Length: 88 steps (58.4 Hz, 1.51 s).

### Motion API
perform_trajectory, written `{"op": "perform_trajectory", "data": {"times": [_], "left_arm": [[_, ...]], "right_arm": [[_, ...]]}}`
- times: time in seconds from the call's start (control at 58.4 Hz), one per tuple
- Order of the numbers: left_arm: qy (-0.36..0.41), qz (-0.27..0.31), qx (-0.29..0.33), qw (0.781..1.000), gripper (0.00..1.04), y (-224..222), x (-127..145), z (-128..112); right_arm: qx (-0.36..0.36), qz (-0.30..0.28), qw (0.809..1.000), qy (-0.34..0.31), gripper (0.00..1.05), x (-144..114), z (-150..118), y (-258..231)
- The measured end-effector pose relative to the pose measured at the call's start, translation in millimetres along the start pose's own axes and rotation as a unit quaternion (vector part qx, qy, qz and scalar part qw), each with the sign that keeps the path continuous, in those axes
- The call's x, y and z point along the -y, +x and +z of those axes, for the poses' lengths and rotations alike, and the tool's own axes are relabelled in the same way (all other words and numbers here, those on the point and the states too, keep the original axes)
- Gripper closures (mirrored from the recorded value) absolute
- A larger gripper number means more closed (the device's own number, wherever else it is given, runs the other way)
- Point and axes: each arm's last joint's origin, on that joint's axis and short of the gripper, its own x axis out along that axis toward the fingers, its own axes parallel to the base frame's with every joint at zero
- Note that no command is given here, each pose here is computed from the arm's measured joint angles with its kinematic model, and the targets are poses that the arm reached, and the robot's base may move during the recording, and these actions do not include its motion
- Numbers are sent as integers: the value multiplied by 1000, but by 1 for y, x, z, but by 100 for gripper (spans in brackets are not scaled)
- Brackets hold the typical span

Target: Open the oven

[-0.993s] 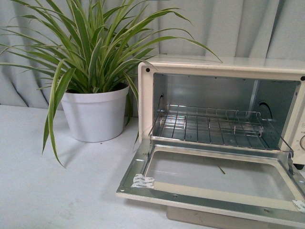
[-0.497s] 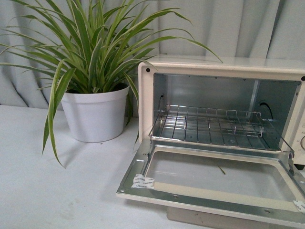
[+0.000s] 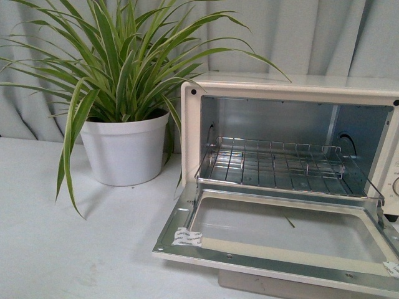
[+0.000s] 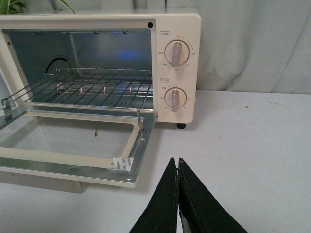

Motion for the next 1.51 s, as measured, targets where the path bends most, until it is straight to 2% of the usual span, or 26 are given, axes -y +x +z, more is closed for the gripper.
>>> {"op": "perform_trajectory", "data": {"times": [0.103,0.188,0.599,0.668,0.736,0.873,1.079,1.507], "left_arm": [[1,-17,-1,1000,101,0,-6,0],[2,7,0,1000,101,0,-13,0],[2,5,0,1000,101,0,-13,0],[2,5,0,1000,90,0,-13,0],[2,5,0,1000,72,0,-13,0],[2,5,0,1000,43,0,-13,0],[2,5,0,1000,6,0,-13,0],[2,5,0,1000,6,0,-13,0]], "right_arm": [[0,0,1000,0,104,0,0,0],[0,0,1000,0,104,0,0,0],[0,0,1000,-1,102,0,0,0],[0,0,1000,-1,90,0,0,0],[0,0,1000,-1,72,0,0,0],[0,0,1000,-1,44,0,0,0],[0,0,1000,-1,9,0,0,0],[0,0,1000,0,9,0,0,0]]}}
